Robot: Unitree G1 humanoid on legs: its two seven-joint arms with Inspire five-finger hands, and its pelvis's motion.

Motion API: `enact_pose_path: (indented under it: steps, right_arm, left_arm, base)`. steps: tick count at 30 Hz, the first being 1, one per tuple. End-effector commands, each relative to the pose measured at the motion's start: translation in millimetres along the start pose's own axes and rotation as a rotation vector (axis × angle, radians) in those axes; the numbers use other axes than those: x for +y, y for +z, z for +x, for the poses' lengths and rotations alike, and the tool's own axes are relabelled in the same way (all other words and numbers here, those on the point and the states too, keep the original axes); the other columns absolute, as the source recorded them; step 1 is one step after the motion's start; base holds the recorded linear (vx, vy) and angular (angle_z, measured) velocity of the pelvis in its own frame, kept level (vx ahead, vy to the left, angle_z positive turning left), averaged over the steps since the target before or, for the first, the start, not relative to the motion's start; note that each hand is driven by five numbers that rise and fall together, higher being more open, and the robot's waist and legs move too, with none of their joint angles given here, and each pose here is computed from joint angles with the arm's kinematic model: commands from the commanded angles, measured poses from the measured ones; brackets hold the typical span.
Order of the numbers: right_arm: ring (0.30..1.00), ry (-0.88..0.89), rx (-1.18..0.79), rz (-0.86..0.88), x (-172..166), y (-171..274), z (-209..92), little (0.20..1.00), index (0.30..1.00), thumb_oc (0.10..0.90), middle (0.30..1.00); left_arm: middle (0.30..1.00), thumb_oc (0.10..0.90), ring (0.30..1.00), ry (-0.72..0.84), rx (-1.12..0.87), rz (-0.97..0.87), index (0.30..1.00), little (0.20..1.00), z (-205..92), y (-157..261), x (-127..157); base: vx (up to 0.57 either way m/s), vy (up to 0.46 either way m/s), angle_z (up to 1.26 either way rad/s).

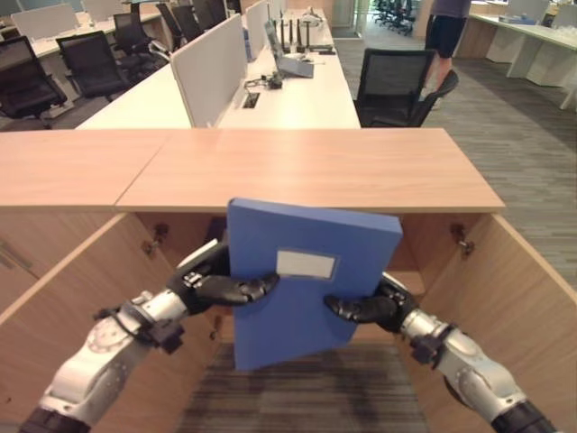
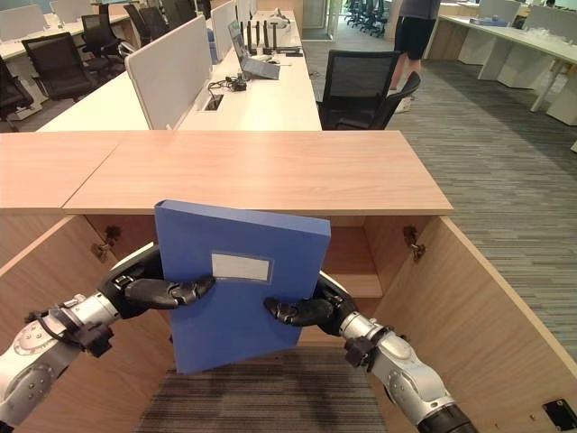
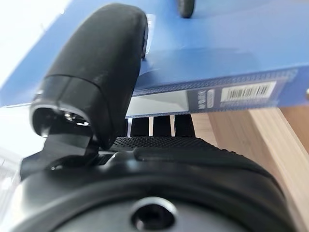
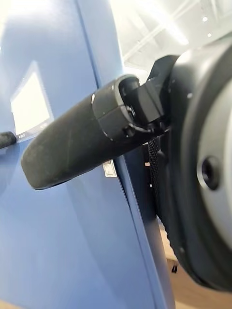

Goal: Put the empty folder in the office cabinet

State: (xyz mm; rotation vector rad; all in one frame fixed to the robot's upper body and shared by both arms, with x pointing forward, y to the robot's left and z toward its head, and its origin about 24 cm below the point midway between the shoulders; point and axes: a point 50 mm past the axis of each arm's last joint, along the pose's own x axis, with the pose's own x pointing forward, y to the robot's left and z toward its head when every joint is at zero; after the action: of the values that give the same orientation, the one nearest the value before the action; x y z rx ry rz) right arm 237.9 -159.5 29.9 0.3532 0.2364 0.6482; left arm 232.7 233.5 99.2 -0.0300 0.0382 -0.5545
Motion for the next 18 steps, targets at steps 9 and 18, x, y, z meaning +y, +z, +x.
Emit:
enact_pose_path:
  steps: [9, 18]
  right_arm:
    - [0.300, -0.460, -0.124, 0.117, -47, -31, -48, 0.300, 0.300, 0.400, 0.300]
    - [0.300, -0.750, -0.116, 0.477, -49, -99, -66, 0.300, 0.300, 0.400, 0.300]
  left_arm:
    - [0.900, 0.800, 0.900, 0.648, 0.083, -0.021, 0.900, 0.900, -49, -85, 38]
    - [0.900, 0.800, 0.900, 0.757, 0.600, -0.175, 0.900, 0.900, -81, -204, -14]
  base:
    - [0.00, -0.001, 0.00]
    - [-0.01, -0.018, -0.02]
